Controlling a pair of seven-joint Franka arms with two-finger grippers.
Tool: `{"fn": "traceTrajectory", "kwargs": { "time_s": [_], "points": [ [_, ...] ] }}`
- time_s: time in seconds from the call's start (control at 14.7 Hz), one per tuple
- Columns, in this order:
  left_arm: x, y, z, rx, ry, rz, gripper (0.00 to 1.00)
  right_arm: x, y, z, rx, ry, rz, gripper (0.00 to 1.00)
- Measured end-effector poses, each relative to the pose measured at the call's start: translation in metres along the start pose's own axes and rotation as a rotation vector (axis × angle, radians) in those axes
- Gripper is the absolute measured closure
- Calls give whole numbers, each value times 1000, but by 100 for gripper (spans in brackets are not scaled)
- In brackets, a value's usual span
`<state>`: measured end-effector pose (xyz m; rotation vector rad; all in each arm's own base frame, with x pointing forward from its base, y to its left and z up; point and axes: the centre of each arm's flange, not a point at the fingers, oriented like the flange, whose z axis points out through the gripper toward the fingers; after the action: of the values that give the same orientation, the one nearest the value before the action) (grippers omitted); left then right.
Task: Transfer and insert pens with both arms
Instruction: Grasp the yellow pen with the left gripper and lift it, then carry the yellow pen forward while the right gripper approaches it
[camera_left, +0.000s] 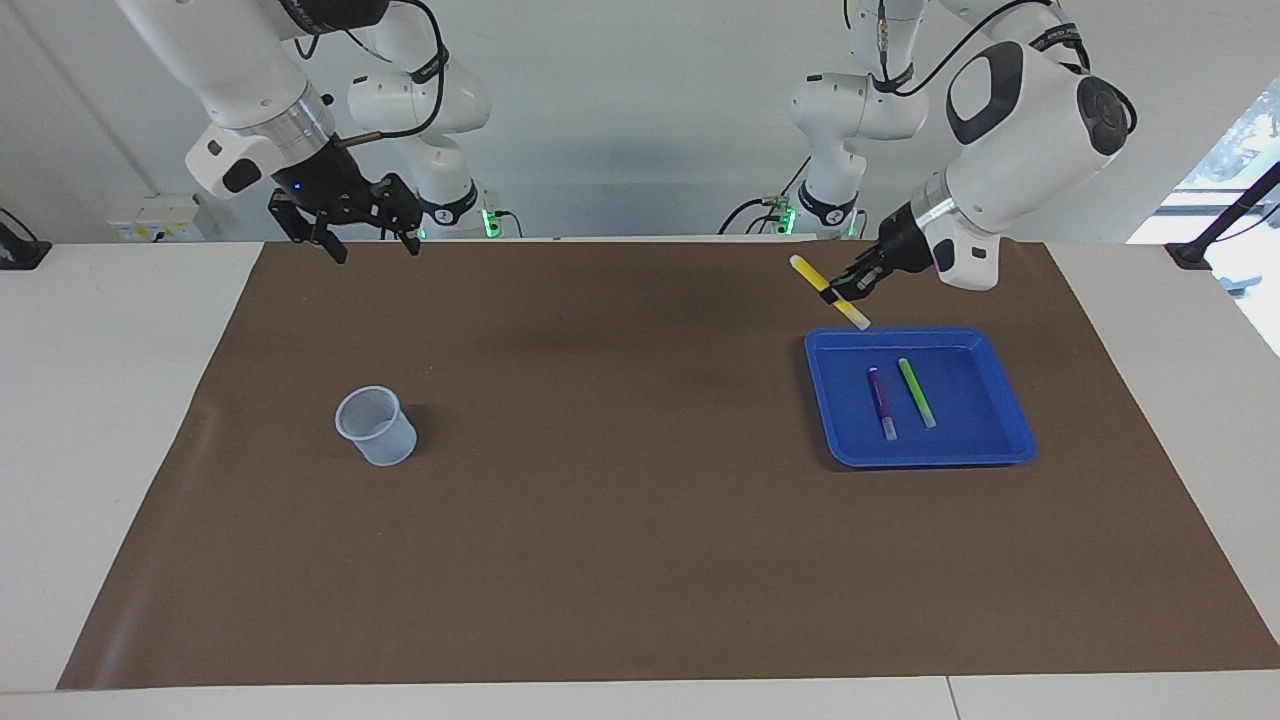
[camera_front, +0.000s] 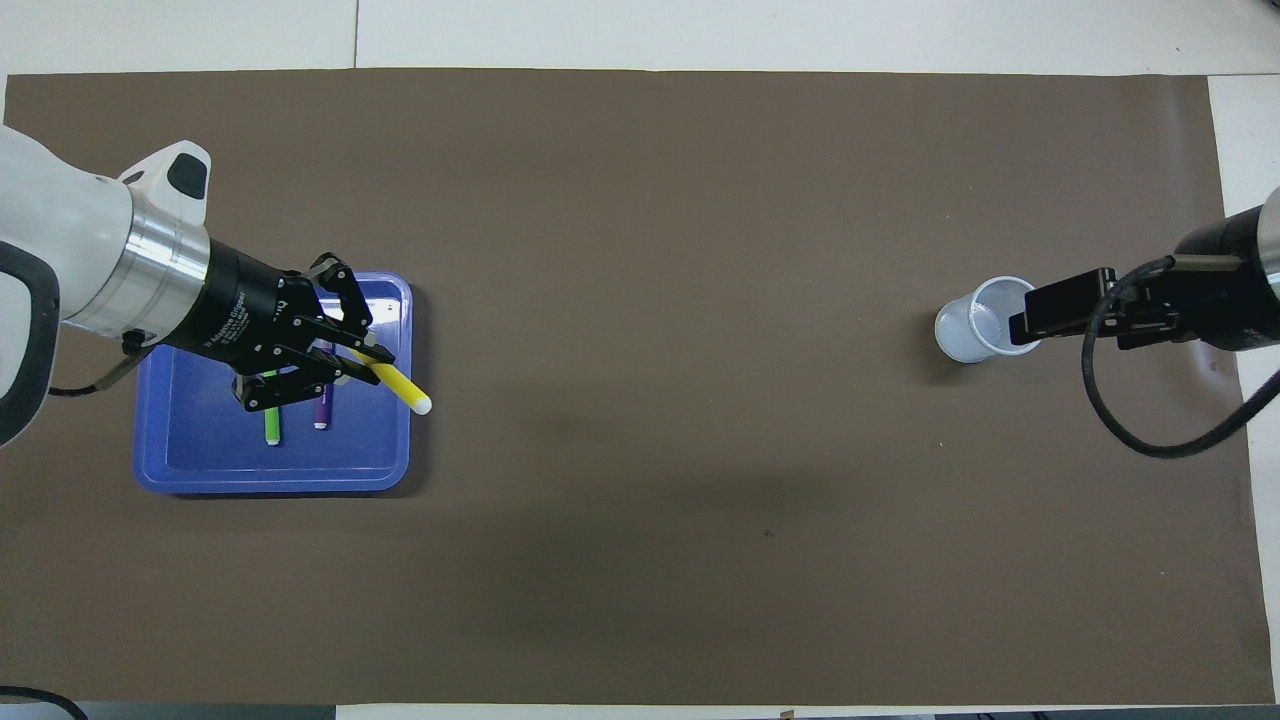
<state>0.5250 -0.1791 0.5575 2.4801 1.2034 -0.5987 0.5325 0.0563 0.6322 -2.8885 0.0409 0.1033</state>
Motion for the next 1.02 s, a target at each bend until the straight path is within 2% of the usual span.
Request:
{"fn": "traceTrajectory", "kwargs": {
  "time_s": [0.27, 0.61, 0.75, 1.02],
  "points": [
    [-17, 11, 8, -83, -169, -270, 83, -1, -26, -4, 235, -5, -12, 0],
    [-46, 22, 33, -204, -279, -559, 83, 4, -55, 4, 513, 46, 37, 0],
    [-57, 21, 44, -237, -316, -625, 83, 1, -81, 17, 550, 72, 43, 0],
    [-72, 24, 51, -300, -336, -710, 83, -8, -124, 32, 572, 84, 45, 0]
  ]
}}
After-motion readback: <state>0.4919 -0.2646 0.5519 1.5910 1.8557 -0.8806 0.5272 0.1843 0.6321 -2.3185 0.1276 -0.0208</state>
